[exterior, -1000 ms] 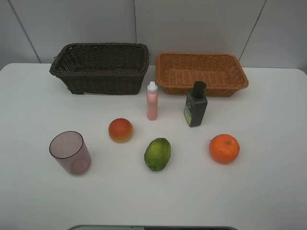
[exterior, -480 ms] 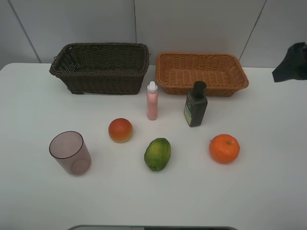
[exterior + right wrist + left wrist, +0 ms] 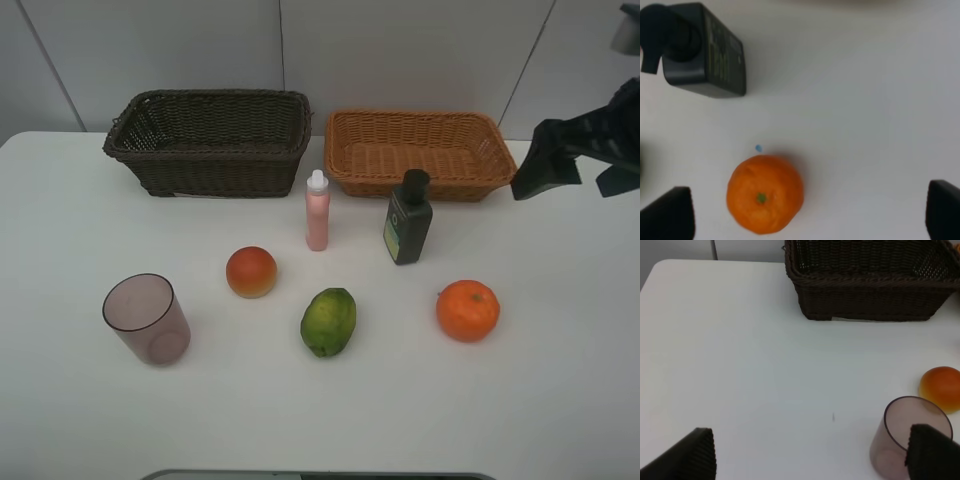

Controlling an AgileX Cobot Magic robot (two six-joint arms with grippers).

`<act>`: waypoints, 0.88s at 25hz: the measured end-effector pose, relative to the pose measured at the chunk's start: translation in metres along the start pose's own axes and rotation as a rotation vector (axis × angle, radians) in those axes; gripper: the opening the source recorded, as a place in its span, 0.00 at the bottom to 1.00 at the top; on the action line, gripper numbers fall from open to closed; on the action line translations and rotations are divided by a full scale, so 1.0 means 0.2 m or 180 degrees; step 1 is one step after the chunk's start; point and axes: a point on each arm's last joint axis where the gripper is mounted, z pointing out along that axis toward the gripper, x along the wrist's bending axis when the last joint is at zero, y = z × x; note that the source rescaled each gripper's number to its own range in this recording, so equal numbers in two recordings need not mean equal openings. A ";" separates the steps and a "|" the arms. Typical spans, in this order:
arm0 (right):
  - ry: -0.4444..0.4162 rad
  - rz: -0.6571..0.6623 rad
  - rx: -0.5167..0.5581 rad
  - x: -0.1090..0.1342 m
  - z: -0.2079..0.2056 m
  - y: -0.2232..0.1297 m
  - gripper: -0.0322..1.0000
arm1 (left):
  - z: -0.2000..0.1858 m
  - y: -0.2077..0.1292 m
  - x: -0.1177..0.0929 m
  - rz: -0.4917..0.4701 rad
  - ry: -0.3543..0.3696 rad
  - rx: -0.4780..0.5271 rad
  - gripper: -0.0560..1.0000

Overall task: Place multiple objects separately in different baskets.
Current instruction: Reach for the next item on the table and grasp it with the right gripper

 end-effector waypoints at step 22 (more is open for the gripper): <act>-0.0165 0.0448 0.0721 0.24 0.52 -0.09 0.95 | 0.00 0.00 0.00 0.0000 0.0000 0.0000 0.98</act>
